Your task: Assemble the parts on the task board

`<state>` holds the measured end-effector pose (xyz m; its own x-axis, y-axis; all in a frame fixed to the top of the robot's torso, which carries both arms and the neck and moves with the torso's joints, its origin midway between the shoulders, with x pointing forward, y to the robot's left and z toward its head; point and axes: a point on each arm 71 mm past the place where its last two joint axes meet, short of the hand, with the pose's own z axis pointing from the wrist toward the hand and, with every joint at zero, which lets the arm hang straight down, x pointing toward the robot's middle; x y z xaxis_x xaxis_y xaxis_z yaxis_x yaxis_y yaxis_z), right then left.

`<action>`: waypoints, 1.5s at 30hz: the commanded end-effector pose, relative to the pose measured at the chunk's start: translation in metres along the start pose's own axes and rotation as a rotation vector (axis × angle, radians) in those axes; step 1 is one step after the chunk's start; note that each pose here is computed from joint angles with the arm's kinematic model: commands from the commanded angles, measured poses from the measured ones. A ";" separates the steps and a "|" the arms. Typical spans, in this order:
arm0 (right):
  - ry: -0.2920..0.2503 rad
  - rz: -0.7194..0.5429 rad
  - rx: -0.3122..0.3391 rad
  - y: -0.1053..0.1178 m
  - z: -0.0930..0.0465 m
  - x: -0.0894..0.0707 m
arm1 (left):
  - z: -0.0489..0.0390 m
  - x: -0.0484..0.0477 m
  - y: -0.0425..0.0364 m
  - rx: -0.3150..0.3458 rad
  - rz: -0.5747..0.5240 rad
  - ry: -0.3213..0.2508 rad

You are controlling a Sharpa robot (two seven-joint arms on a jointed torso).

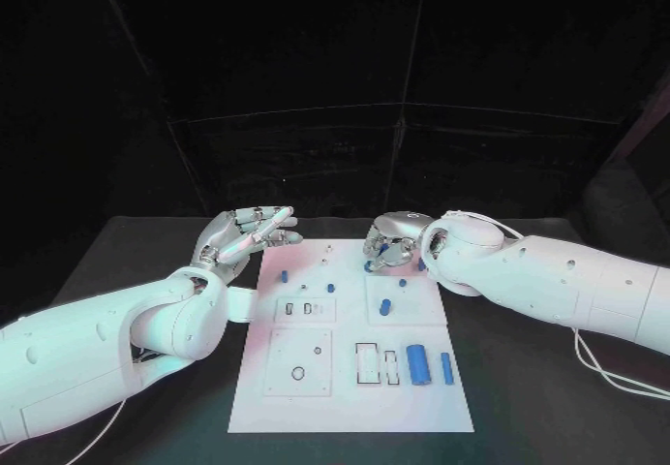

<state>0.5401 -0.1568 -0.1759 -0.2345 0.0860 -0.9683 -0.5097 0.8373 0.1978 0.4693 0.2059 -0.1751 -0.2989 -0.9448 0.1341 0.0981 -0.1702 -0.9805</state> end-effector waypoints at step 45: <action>-0.006 -0.062 -0.005 0.010 0.011 0.000 | -0.0004 -0.0036 -0.0049 0.007 -0.001 0.020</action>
<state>0.5446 -0.1442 -0.1812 -0.2459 0.0057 -0.9693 -0.5125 0.8480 0.1350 0.4696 0.2111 -0.1726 -0.3022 -0.9439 0.1329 0.0975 -0.1693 -0.9807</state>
